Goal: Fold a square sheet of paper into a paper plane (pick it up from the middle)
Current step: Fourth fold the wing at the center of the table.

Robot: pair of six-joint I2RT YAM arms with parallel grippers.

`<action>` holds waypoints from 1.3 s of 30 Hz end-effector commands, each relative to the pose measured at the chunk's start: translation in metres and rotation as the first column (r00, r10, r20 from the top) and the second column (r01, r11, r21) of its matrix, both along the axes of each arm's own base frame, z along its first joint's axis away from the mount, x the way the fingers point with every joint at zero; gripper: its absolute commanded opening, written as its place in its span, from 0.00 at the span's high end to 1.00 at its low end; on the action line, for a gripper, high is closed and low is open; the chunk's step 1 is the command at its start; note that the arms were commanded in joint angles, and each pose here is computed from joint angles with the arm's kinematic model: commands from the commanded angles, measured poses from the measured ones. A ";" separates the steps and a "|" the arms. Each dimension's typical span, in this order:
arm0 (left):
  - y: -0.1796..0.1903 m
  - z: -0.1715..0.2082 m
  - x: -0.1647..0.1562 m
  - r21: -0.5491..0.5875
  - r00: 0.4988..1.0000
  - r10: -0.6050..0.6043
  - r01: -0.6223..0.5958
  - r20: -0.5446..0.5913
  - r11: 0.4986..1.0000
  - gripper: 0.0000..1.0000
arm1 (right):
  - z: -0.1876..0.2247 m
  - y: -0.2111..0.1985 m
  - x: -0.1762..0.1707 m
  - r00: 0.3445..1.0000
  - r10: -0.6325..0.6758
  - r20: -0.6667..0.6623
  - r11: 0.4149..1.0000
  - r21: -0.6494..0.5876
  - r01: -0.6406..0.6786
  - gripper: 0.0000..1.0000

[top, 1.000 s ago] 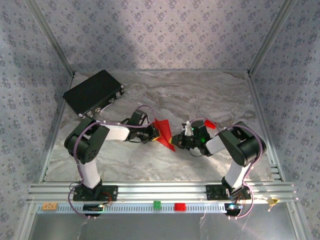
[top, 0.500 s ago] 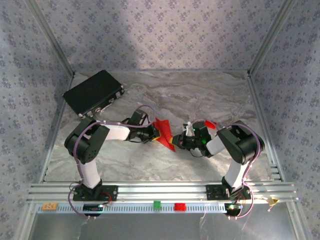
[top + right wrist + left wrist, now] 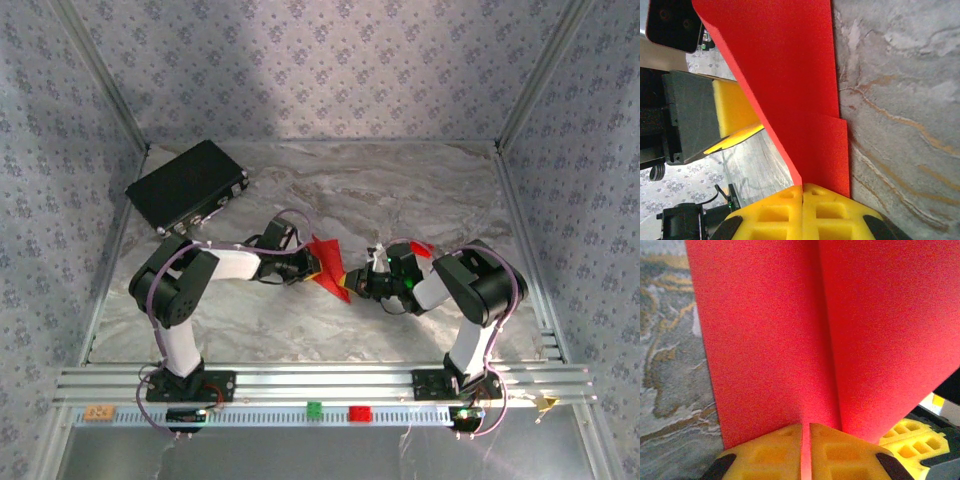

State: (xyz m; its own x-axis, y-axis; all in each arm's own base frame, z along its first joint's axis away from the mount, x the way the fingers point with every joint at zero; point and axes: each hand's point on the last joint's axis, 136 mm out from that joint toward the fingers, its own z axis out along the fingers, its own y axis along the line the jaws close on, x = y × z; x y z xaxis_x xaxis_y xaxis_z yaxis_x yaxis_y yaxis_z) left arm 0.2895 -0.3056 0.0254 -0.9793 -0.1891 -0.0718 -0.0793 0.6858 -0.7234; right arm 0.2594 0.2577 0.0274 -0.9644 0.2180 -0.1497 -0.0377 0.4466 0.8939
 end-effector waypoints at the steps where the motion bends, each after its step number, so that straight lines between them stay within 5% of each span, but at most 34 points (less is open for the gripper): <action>1: -0.011 0.035 0.009 -0.043 0.995 -0.026 0.030 0.099 0.999 0.88 | -0.019 -0.009 -0.006 0.997 -0.028 -0.065 0.999 -0.041 0.025 0.98; 39: -0.042 0.012 0.017 -0.075 0.993 -0.088 0.093 0.074 0.993 0.89 | -0.022 -0.015 -0.005 0.996 -0.046 -0.077 0.998 -0.049 0.043 0.98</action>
